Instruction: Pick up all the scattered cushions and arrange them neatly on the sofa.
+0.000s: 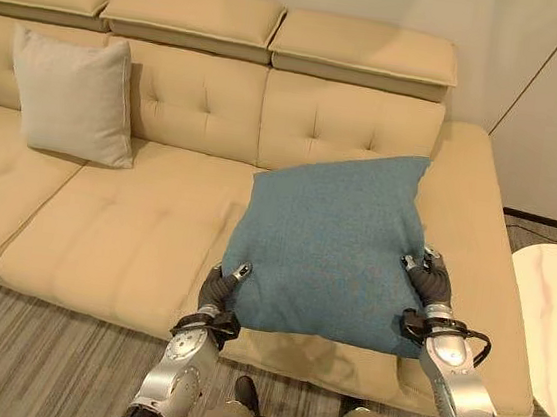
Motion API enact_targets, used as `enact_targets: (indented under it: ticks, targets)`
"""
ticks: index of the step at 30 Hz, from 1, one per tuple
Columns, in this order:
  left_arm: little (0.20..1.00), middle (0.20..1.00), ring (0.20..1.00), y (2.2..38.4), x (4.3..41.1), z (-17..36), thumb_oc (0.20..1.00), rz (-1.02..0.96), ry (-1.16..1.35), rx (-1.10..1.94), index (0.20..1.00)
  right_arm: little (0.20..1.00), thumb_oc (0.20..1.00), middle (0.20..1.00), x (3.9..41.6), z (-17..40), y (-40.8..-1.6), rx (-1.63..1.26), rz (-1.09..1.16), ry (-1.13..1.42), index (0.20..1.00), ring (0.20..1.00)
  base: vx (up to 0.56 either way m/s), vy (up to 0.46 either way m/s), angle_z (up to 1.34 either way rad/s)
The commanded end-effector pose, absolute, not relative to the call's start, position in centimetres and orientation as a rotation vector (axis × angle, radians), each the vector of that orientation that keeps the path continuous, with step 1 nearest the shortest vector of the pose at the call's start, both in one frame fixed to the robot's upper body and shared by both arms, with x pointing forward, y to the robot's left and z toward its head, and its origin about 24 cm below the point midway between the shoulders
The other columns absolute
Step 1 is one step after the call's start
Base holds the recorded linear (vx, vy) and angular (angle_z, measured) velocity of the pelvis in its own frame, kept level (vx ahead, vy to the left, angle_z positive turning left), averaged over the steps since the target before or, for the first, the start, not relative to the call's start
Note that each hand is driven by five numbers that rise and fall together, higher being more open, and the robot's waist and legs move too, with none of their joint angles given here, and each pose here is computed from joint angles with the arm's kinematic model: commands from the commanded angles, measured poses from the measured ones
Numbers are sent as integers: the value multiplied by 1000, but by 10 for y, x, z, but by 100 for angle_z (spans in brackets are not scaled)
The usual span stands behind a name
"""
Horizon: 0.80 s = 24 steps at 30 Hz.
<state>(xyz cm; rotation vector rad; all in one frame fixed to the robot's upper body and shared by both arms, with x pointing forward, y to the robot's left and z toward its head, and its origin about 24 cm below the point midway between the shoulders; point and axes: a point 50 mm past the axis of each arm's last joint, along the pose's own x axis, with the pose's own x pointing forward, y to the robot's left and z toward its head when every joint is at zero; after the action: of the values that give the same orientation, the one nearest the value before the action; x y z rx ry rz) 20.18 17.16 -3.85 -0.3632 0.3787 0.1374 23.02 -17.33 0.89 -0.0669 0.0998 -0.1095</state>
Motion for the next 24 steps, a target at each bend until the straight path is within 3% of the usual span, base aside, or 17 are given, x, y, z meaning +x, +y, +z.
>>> enact_targets:
  ticks: [1,24]
  targets:
    - [200,200,200,152,231,19,200,-13,65,-413,200,200,200,200,251,60,-154,13,-29,-182,200,200,-75,269,-5]
    - [200,200,200,131,234,22,200,-92,63,-431,200,200,200,200,237,52,-174,-37,-73,-147,200,200,94,-3,21]
